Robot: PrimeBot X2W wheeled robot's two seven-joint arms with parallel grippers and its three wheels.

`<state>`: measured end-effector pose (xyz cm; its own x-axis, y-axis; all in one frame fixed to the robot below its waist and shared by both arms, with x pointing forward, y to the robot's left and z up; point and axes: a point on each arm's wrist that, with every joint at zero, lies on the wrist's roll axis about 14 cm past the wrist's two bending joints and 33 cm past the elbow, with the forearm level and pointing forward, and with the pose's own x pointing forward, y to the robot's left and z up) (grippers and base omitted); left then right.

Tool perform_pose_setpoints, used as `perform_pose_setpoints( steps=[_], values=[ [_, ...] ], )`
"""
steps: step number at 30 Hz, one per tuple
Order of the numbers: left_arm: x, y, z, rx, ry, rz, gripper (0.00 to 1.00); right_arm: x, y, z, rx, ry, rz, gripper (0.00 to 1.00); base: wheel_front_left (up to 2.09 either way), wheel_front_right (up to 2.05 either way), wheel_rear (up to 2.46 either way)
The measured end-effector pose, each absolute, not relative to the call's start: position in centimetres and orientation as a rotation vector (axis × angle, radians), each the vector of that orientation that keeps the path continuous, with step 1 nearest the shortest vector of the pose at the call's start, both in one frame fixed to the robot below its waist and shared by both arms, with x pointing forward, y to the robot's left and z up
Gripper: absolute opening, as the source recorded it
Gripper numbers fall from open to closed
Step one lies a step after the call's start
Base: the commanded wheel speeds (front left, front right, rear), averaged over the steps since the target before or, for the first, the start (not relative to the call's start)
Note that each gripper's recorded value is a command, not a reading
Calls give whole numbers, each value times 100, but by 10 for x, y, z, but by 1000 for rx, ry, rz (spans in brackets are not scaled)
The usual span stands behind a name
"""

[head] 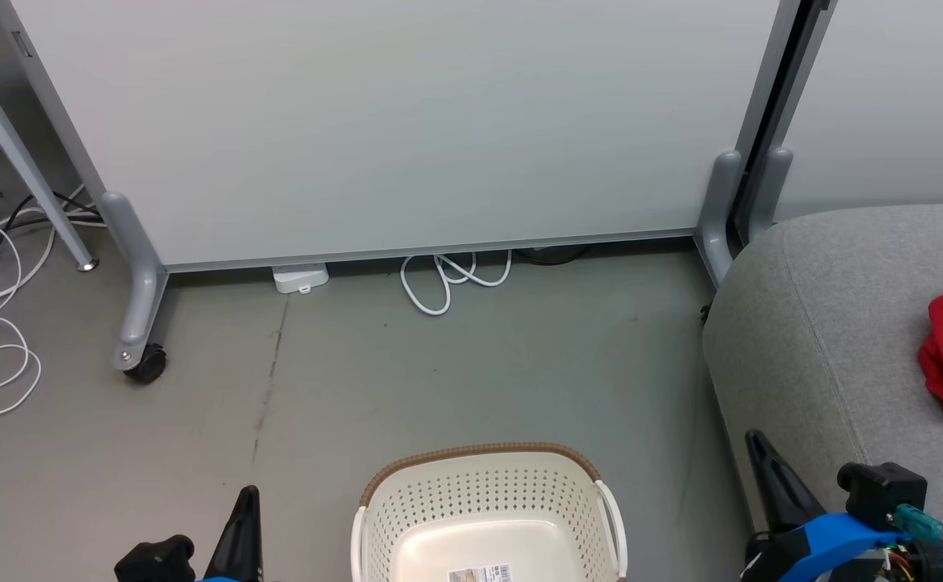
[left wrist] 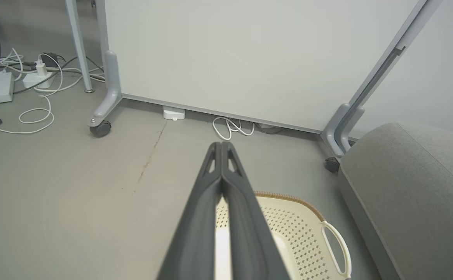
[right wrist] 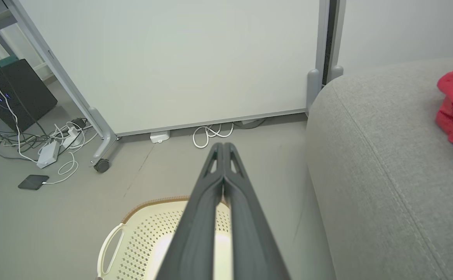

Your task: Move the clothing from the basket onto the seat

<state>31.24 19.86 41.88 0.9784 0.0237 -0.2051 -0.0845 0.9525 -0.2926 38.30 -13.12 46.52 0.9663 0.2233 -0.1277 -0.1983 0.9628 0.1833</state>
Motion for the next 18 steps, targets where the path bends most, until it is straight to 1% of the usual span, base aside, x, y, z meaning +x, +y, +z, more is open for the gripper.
perform_pose_setpoints(
  steps=[18],
  values=[
    [326, 209, 431, -596, 170, 132, 0, 385, -147, 469, 494, 163, 124, 0, 0, 0, 0]
  ],
)
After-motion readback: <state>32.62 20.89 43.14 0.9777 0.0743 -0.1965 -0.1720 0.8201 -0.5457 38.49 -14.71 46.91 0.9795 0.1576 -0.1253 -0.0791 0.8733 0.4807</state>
